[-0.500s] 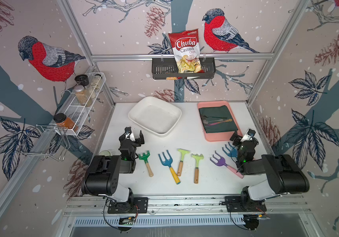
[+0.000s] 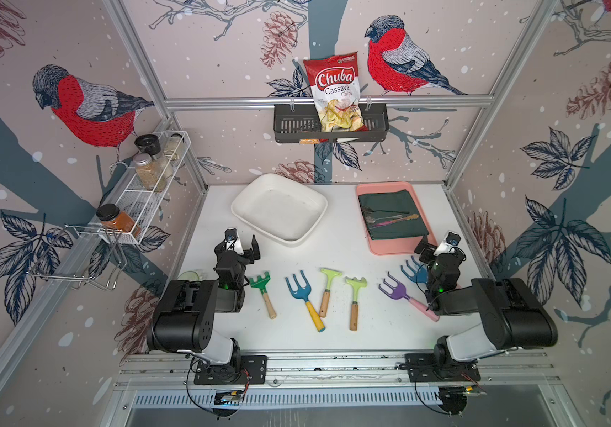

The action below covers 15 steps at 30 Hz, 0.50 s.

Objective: Put the rake into the storage box
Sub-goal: Adjust the storage box at the center of the board.

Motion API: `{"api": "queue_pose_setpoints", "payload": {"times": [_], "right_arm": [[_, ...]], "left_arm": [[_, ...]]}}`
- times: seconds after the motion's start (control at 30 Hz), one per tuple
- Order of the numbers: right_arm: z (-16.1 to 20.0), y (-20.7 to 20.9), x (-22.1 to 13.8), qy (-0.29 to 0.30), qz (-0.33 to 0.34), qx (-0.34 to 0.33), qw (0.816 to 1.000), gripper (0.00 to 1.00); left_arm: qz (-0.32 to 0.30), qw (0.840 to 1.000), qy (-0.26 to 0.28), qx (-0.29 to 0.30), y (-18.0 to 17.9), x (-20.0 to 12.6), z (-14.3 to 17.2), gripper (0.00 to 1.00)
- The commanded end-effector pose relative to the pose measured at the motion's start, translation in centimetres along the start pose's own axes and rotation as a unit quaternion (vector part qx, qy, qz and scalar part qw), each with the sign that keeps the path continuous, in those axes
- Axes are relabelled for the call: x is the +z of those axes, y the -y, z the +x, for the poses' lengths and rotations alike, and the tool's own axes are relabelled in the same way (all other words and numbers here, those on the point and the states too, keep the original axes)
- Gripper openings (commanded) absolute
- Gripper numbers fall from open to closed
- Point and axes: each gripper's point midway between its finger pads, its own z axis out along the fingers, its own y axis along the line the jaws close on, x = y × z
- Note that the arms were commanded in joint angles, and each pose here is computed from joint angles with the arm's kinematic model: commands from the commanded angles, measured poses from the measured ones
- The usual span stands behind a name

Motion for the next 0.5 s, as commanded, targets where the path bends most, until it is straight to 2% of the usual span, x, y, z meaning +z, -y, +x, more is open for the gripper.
{"api": "queue_pose_setpoints", "payload": {"times": [0.0,0.27,0.37,0.43,0.47], "right_arm": [[-0.4,-0.1,0.0,0.007,-0.003,0.003,1.000,1.00],[-0.4,-0.1,0.0,0.007,-0.003,0.003,1.000,1.00],[-0.4,-0.1,0.1,0.006,-0.004,0.004,1.000,1.00],[-0.4,-0.1,0.1,0.006,-0.004,0.003,1.000,1.00],[-0.5,-0.1,0.0,0.008,-0.003,0.005,1.000,1.00]], "left_arm": [[0.005,1.000,0.005,0.005,0.2,0.0,-0.3,0.98],[0.006,1.000,0.007,0.006,0.3,0.0,-0.4,0.98],[0.010,1.000,0.011,0.022,1.0,-0.3,-0.7,0.98],[-0.018,0.999,0.033,0.021,0.5,-1.1,-1.6,0.98],[-0.058,0.997,0.043,0.023,-0.1,-1.7,-2.3,0.97]]}}
